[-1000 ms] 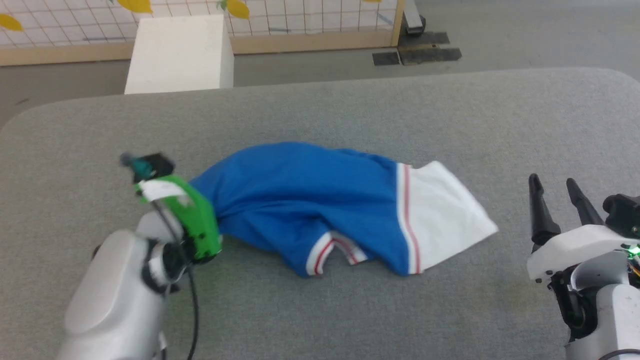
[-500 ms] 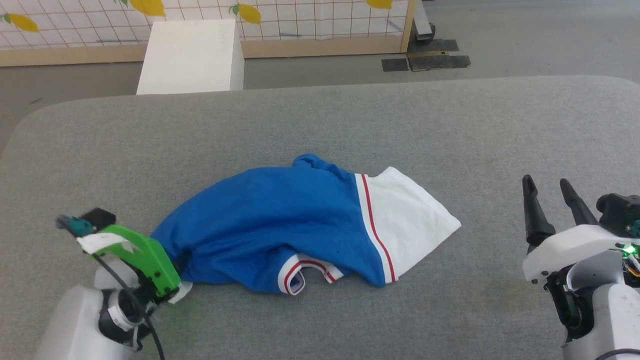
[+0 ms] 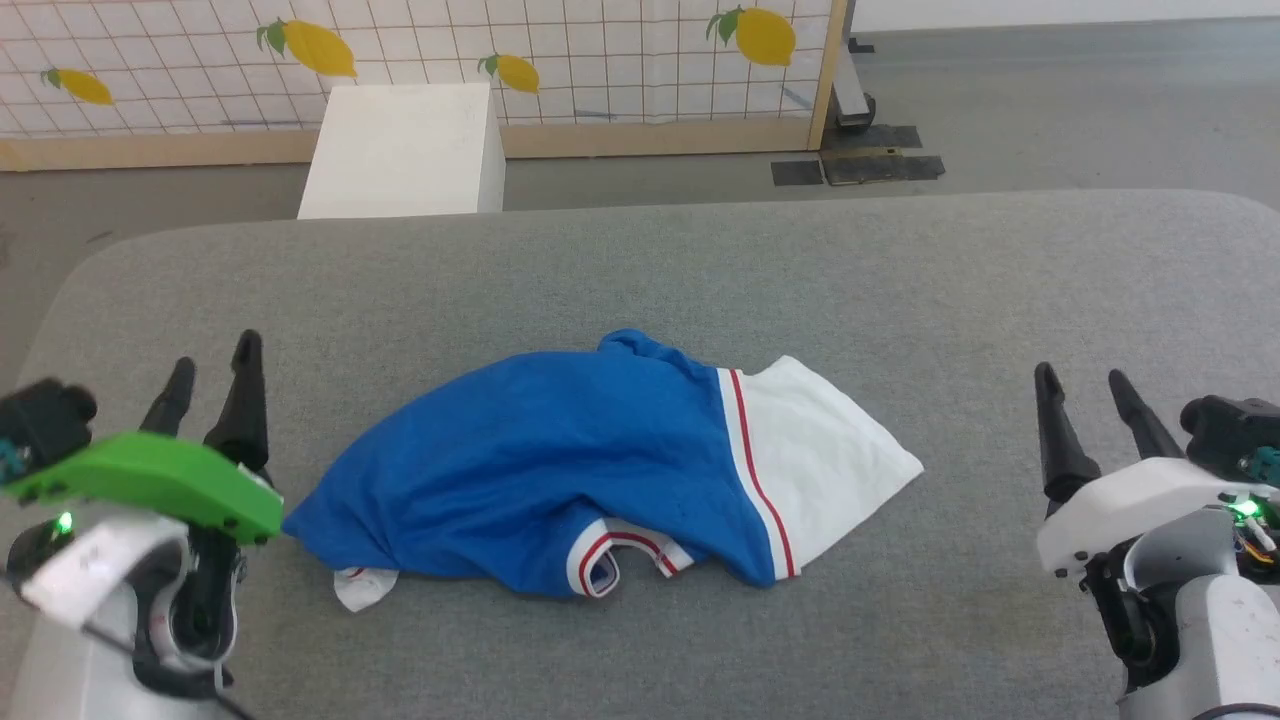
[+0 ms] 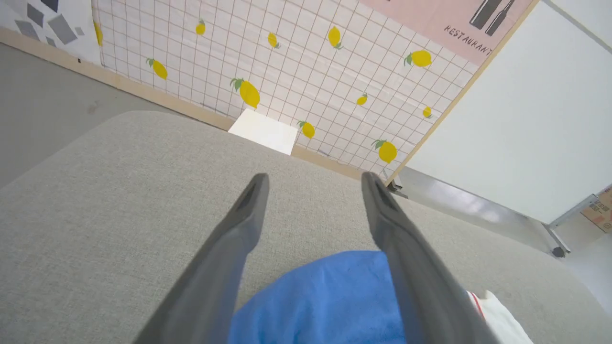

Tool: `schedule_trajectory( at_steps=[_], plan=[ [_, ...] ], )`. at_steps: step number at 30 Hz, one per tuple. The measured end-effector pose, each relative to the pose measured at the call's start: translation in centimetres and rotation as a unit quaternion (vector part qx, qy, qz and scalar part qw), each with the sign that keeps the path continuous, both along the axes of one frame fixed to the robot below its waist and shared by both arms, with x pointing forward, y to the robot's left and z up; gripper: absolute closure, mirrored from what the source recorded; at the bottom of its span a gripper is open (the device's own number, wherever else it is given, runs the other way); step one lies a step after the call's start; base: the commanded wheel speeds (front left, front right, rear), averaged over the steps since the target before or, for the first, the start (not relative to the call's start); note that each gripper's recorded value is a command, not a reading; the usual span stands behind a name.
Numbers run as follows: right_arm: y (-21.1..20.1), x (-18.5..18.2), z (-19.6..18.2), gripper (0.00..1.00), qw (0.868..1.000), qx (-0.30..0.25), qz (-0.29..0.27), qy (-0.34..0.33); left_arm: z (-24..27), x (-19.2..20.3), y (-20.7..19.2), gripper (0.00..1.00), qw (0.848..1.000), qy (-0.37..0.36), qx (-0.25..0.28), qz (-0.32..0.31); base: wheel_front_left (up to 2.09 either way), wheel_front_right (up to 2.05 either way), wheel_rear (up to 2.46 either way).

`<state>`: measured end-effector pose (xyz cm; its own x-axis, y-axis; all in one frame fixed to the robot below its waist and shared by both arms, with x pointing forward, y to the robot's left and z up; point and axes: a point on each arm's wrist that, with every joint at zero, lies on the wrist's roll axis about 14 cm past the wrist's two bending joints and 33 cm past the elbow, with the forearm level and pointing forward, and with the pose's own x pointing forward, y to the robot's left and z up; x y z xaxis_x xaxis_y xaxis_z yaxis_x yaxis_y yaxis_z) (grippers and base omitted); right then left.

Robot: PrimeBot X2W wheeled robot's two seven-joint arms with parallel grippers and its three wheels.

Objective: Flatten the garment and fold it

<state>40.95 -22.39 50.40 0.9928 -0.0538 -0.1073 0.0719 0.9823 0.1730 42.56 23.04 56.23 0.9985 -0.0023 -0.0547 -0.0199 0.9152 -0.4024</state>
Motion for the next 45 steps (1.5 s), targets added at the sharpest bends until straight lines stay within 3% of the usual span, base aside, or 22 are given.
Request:
schedule_trajectory(
  at_steps=[1,4,9,15,18,22,31,38,39,40,45],
  plan=[
    [0.5,0.0,-0.2,0.00,1.000,0.000,0.007,0.006,0.3,-1.2,0.7,0.00,0.999,-0.045,0.025,0.015,0.00,0.00,0.00],
    [1.0,0.1,-0.6,0.00,1.000,-0.001,0.015,0.017,0.4,-2.2,1.1,0.00,0.996,-0.080,0.035,0.030,0.00,0.00,0.00],
    [2.1,0.2,-2.2,0.00,0.997,-0.010,0.036,0.060,-0.3,-2.9,1.3,0.00,0.994,-0.091,0.037,0.041,0.00,0.00,0.00],
    [5.3,1.5,-4.9,0.00,0.978,-0.059,0.098,0.175,-1.5,-2.7,1.1,0.00,0.995,-0.084,0.039,0.044,0.00,0.00,0.00],
    [6.1,2.7,-5.7,0.00,0.961,-0.087,0.117,0.236,-2.2,-2.4,0.8,0.00,0.995,-0.078,0.035,0.043,0.00,0.00,0.00],
    [7.1,3.5,-7.2,0.00,0.928,-0.133,0.141,0.317,-3.0,-2.1,0.7,0.00,0.996,-0.068,0.035,0.040,0.00,0.00,0.00],
    [8.7,2.6,-12.3,0.00,0.843,-0.194,0.187,0.465,-3.9,-1.1,0.9,0.00,0.997,-0.061,0.035,0.043,0.00,0.00,0.00],
    [9.8,2.8,-14.1,0.00,0.807,-0.218,0.215,0.504,-5.0,-0.4,1.2,0.00,0.997,-0.047,0.038,0.046,0.00,0.00,0.00],
    [10.0,2.9,-14.2,0.58,0.805,-0.217,0.218,0.507,-5.1,-0.3,1.3,0.00,0.997,-0.045,0.038,0.047,0.00,0.00,0.00],
    [10.2,3.0,-14.3,0.99,0.805,-0.213,0.222,0.508,-5.3,-0.3,1.3,0.00,0.997,-0.043,0.038,0.047,0.00,0.00,0.00],
    [10.4,3.6,-13.7,1.00,0.817,-0.193,0.222,0.496,-5.4,-0.3,1.3,0.00,0.997,-0.041,0.038,0.046,0.00,0.00,0.00]
  ],
)
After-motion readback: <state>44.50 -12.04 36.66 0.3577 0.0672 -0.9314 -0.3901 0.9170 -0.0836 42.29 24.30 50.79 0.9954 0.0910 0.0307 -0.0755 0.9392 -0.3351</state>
